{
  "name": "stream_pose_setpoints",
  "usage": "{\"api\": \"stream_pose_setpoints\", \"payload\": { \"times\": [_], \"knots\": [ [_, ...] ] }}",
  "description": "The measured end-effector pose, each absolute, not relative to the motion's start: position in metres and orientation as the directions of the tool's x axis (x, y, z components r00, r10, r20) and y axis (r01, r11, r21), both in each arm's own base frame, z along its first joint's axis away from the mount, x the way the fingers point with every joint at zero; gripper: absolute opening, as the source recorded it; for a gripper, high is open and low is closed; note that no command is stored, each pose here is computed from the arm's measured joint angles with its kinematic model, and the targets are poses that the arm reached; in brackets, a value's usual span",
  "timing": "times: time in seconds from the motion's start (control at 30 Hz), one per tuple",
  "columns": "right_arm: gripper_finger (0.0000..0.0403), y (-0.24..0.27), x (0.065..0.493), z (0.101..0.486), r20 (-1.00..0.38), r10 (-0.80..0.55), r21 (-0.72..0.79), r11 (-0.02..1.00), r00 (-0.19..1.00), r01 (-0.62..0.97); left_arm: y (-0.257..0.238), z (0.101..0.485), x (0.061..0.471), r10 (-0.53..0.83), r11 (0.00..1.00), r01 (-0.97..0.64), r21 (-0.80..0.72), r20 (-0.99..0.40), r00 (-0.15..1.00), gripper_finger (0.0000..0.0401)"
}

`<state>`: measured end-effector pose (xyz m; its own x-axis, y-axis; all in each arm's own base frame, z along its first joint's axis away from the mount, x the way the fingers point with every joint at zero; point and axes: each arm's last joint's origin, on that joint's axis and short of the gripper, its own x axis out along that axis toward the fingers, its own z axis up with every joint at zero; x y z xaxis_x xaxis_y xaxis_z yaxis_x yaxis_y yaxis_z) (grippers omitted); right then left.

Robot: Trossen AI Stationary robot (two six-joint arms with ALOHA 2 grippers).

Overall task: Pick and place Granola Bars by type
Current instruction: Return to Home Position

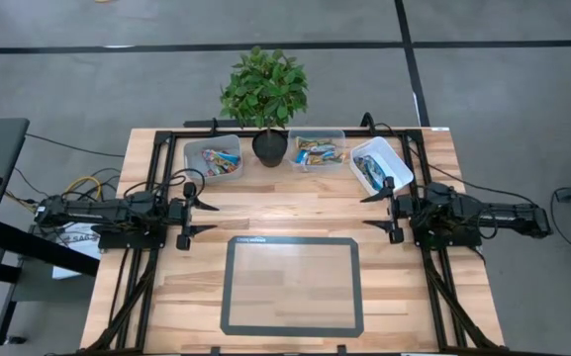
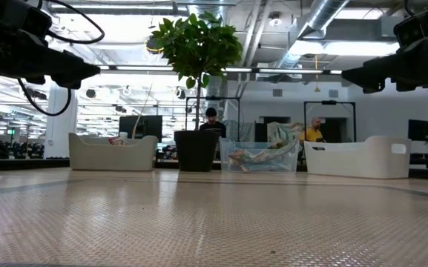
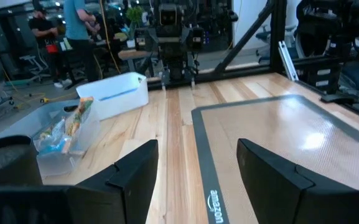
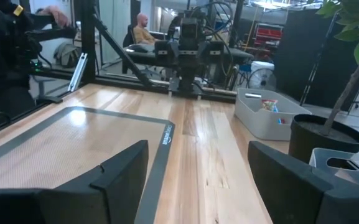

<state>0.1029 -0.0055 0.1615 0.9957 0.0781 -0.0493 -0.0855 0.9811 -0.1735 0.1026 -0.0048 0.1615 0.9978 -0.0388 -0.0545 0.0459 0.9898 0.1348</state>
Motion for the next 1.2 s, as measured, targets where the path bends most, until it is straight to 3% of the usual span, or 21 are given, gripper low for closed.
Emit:
{"api": "stream_pose_setpoints", "payload": {
  "times": [0.27, 1.2],
  "knots": [
    [0.0270, -0.0054, 0.1029, 0.1615, -0.049, 0.079, -0.173, 0.981, 0.996, -0.086, -0.0047, 0.1670, 0.0986, -0.040, 0.990, 0.038, 0.134, 0.013, 0.999, 0.0213],
    [0.0270, -0.0055, 0.1029, 0.1614, -0.050, 0.078, -0.173, 0.981, 0.996, -0.086, -0.0047, 0.1667, 0.0988, -0.040, 0.990, 0.038, 0.134, 0.010, 0.999, 0.0213]
  ]
}}
